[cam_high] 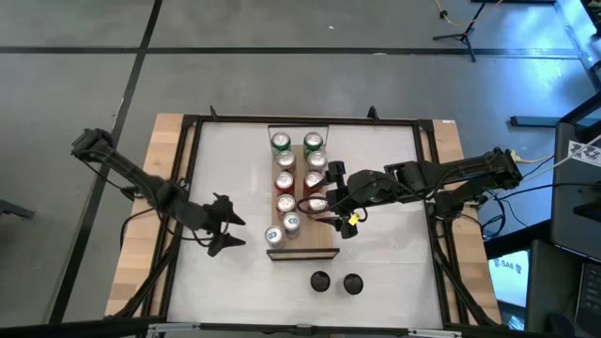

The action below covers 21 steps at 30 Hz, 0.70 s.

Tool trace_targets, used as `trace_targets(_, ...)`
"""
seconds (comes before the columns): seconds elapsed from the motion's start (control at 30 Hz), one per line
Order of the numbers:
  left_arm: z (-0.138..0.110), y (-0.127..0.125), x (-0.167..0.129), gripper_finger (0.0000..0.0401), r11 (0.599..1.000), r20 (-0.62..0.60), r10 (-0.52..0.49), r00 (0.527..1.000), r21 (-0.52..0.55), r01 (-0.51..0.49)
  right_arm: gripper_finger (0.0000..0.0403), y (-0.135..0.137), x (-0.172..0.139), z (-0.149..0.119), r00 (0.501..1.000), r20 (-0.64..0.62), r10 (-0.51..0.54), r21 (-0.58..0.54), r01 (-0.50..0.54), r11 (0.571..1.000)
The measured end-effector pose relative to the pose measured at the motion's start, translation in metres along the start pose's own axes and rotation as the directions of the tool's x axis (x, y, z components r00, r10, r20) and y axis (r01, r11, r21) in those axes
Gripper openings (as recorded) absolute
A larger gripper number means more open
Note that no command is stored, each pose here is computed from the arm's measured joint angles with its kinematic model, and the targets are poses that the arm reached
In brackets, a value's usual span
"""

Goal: Place canned beverage on shelf
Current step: Put the blue soda can on the shelf

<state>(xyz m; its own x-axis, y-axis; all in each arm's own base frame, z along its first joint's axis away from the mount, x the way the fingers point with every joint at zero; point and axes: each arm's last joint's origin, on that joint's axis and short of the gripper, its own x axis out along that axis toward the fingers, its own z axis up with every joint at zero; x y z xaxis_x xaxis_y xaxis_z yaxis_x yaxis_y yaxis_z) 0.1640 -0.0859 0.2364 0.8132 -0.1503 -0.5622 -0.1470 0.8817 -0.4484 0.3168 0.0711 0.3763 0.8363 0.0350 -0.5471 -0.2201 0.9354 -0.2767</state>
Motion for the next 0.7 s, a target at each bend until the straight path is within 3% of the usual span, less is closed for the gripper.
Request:
trace_targets(0.17,-0.013,0.0,0.012,0.0284,0.989,-0.014,0.143,0.99,-0.043,-0.143,0.0376,0.0,0.0,0.0,1.0,0.0,0.0,0.0,0.0,1.0)
trace_targets(0.47,-0.027,-0.008,0.058,0.02,0.985,-0.044,0.171,0.984,-0.025,-0.172,0.0376,0.0,0.0,0.0,1.0,0.001,0.003,-0.001,-0.003,1.0)
trace_targets(0.7,-0.032,-0.006,0.077,0.0145,0.976,-0.005,0.217,0.976,-0.027,-0.217,0.0376,0.0,0.0,0.0,1.0,0.002,0.004,-0.001,-0.004,1.0)
